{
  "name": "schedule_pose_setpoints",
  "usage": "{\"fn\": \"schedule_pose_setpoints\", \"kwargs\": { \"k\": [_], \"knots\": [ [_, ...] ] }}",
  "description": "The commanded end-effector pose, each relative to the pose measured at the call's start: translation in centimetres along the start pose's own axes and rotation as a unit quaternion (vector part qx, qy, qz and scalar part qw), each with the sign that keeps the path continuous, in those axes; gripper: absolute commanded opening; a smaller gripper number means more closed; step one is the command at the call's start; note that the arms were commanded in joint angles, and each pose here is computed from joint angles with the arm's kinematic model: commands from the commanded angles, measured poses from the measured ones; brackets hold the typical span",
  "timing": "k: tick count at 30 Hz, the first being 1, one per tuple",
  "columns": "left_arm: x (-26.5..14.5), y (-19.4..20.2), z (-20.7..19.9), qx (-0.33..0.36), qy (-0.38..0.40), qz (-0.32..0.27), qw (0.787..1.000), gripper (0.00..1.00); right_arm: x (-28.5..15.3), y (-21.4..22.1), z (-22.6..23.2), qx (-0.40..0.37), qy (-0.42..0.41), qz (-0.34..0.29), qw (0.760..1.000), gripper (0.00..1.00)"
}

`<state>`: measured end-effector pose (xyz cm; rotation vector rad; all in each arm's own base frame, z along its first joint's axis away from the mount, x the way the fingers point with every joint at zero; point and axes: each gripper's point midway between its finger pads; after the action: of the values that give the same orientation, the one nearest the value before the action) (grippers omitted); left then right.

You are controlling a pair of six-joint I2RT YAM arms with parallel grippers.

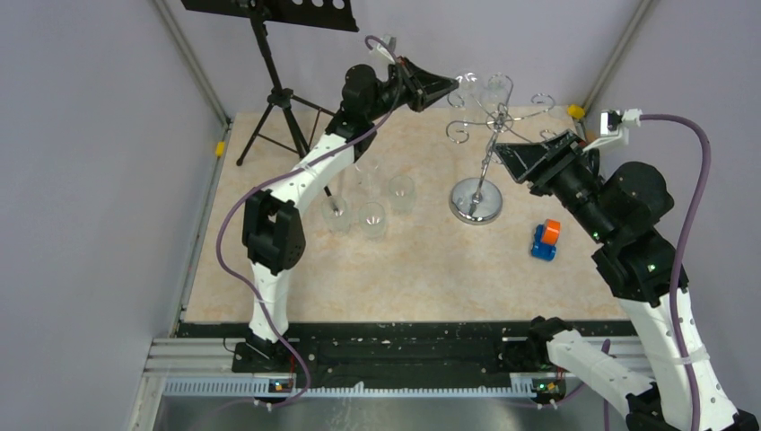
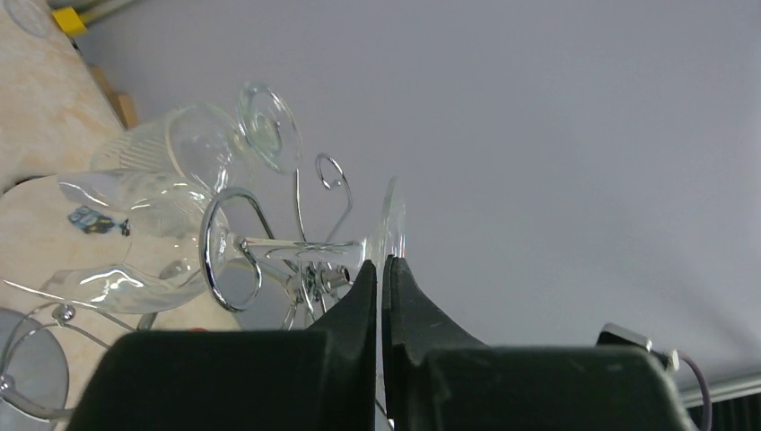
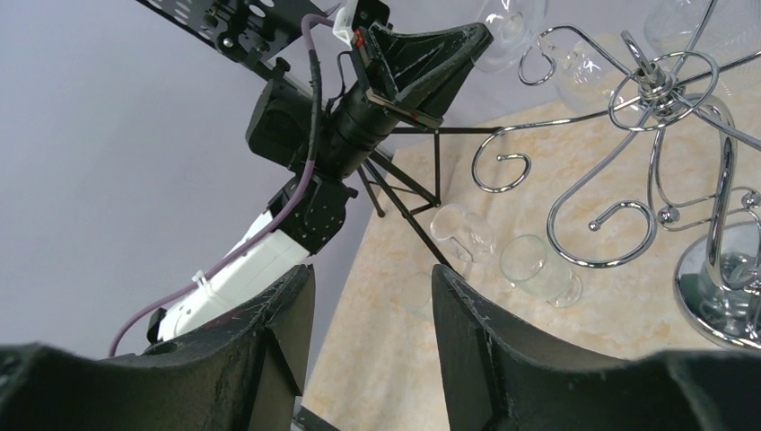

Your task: Take the wine glass off the wine glass rack

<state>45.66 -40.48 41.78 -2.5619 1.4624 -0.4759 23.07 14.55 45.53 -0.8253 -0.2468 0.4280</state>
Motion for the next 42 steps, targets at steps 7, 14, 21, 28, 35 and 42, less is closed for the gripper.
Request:
{"fn": "schedule_pose_setpoints", "kwargs": {
  "k": [7,14,21,28,35,42],
  "knots": [
    [-2.9,3.7,-4.4,0.014,0.053,0.069,0.996,0.00,-0.8,-1.0,1.1,0.004,-0.025,-0.026,0.999,0.60],
    [-4.7,3.2,-4.6,0.041,0.025,0.043,0.998,0.00,-0.8,-0.8,1.0,0.003,-0.027,-0.026,0.999,0.62],
    [-7.0,2.1,-5.5,0.052,0.014,0.014,0.998,0.00,-1.1,-0.7,1.2,-0.001,-0.040,-0.031,0.999,0.64],
    [-10.5,1.3,-5.5,0.061,-0.008,-0.018,0.998,0.00,-1.3,0.2,1.4,-0.067,-0.079,-0.036,0.994,0.84],
    [-15.2,3.4,-7.9,0.058,-0.004,-0.006,0.998,0.00,0.3,3.5,5.0,-0.163,-0.234,0.024,0.958,0.85],
    [-19.3,8.1,-10.3,0.004,0.003,0.061,0.998,0.00,-0.1,5.4,7.8,-0.235,-0.371,0.025,0.898,0.79]
  ]
}}
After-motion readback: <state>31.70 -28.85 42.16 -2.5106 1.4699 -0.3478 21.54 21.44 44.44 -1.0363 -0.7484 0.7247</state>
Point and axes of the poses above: each gripper's point midway between its finger pads, its own x axis out along the fingers, its own z axis along the line the jaws close on, y = z × x, and after that the axes turned 3 degrees about -x, right-handed
